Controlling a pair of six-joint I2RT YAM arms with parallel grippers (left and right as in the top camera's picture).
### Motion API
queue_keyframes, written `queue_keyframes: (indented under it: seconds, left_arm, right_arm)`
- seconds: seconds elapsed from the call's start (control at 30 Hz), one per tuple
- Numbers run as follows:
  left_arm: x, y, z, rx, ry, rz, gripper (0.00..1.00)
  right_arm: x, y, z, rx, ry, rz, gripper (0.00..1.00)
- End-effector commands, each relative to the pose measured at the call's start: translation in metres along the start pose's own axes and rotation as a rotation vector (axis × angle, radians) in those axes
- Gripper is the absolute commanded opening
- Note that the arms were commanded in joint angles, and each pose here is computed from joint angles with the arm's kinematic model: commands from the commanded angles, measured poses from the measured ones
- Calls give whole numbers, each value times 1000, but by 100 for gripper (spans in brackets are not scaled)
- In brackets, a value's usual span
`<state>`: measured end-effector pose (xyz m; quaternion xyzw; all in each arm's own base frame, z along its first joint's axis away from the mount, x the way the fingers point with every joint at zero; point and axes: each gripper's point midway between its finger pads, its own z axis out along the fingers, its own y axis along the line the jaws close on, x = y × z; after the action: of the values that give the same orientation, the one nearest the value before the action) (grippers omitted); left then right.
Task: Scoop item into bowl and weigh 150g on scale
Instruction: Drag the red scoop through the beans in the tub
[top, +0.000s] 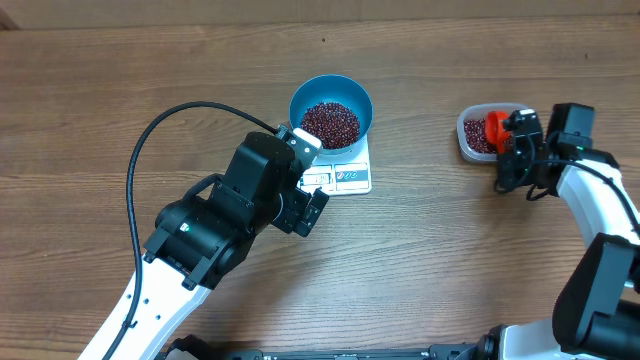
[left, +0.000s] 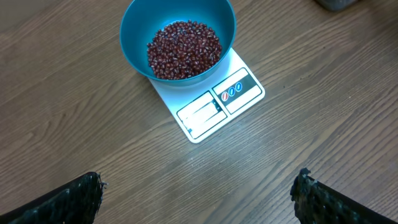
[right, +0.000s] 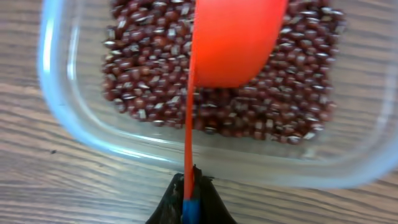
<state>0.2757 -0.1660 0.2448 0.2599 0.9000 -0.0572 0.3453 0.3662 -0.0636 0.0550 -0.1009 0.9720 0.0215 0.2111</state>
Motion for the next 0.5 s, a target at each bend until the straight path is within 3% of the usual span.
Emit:
queue_keyframes:
  seconds: [0.0,0.47]
  left_arm:
    - [1,-1,3,10,8,13,100]
    - [1,-1,3,10,8,12,100]
  right_arm:
    - [10,4,12,25,67,-35,4]
    - [22,1,10,79,138,-35,4]
